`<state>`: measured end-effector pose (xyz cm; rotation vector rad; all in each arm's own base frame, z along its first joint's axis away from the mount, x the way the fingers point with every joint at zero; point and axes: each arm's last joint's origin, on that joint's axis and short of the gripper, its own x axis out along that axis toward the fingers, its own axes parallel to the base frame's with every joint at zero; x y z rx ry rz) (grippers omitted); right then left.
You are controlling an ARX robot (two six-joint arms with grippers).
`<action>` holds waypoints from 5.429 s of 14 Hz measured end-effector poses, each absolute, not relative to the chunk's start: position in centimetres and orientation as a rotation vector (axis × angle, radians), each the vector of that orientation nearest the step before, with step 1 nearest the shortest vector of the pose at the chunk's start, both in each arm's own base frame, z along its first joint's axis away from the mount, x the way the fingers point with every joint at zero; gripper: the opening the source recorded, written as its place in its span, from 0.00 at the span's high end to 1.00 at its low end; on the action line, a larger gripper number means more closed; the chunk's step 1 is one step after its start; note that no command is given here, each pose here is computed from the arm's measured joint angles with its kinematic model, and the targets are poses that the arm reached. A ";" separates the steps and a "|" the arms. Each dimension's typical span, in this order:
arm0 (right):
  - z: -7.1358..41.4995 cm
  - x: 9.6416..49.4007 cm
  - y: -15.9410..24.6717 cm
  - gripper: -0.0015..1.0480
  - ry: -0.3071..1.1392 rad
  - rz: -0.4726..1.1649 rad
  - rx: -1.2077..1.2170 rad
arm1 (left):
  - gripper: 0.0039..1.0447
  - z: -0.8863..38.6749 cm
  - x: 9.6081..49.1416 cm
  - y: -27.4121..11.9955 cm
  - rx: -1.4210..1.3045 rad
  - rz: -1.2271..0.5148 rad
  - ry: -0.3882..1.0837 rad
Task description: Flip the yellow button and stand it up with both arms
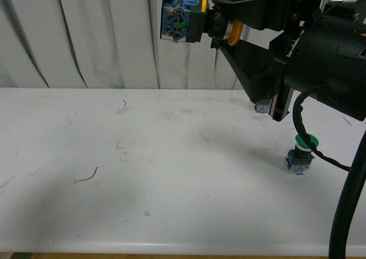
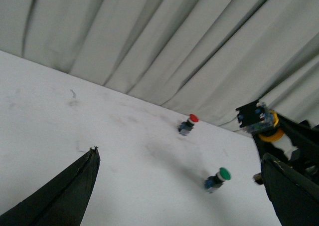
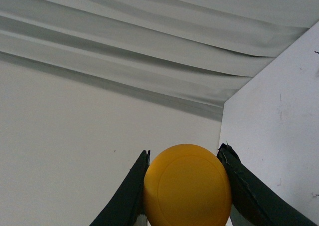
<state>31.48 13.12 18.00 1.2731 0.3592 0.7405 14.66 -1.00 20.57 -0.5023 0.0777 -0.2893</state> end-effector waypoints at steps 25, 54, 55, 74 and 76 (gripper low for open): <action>19.2 32.7 13.8 0.65 0.301 0.781 1.232 | 0.99 16.6 9.8 0.0 -0.015 0.001 0.003; 12.1 47.4 7.4 0.66 0.525 0.034 -0.127 | 0.06 16.6 9.8 0.0 -0.014 0.001 0.003; 11.4 47.5 7.5 0.66 0.537 0.032 -0.120 | 0.06 16.6 9.8 0.0 -0.014 0.001 0.003; 8.7 49.9 6.6 0.66 0.596 -0.102 -0.112 | 0.06 16.6 9.8 0.0 -0.014 0.001 0.003; 8.0 49.9 6.8 0.66 0.619 -0.101 -0.120 | 0.06 16.6 9.8 0.0 -0.014 0.001 0.003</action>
